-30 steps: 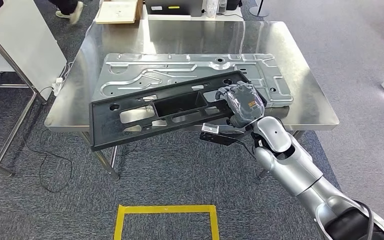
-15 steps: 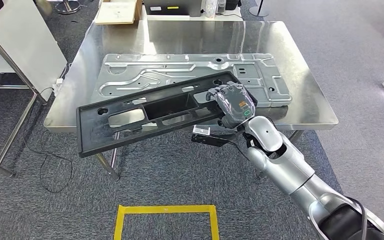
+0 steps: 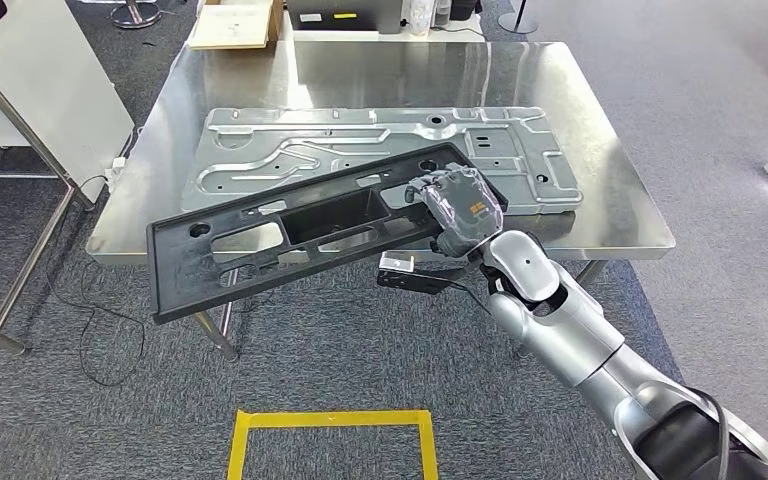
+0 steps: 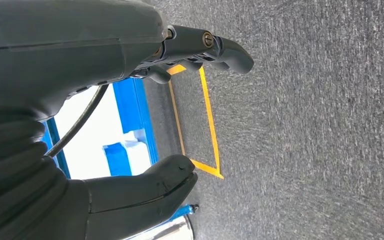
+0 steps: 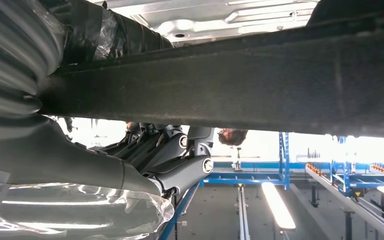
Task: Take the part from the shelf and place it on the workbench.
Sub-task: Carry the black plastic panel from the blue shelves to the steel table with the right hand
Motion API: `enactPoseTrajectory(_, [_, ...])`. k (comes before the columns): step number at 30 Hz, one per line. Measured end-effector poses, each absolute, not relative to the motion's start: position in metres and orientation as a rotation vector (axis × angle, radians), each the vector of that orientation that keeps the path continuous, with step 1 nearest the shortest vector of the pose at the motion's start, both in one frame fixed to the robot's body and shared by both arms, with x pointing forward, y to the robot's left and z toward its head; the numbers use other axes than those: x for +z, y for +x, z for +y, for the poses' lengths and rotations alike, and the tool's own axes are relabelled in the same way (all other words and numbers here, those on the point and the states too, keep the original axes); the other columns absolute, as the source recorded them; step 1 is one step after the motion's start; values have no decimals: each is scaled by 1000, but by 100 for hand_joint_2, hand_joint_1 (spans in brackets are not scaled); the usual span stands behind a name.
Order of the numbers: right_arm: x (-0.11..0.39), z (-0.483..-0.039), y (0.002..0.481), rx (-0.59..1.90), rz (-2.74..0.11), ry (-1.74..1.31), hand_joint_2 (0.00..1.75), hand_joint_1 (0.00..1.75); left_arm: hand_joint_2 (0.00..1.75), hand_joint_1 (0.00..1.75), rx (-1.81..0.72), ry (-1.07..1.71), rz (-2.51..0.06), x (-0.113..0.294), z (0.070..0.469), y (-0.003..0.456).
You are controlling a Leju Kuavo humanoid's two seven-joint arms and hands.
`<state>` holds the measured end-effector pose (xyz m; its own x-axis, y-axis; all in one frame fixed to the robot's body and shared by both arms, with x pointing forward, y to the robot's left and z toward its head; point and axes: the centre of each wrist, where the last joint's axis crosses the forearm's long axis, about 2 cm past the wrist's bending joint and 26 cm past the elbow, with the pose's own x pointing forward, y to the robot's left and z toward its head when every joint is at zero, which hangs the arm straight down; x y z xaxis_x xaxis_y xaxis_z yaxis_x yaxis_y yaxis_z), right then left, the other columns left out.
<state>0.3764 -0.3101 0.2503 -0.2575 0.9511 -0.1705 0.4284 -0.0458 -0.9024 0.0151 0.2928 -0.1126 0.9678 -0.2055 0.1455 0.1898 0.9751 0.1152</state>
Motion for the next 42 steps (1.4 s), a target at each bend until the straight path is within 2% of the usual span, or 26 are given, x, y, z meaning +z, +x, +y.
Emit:
enactPoseTrajectory(35, [250,-310,382,1289,-1713,-1444,175,175,175,0,-186,114,-155,-113,293,16])
enactPoseTrajectory(42, [252,-327,381,1288,-1686,-1466,175,175,175,0,-182,112,-159,-113,293,16])
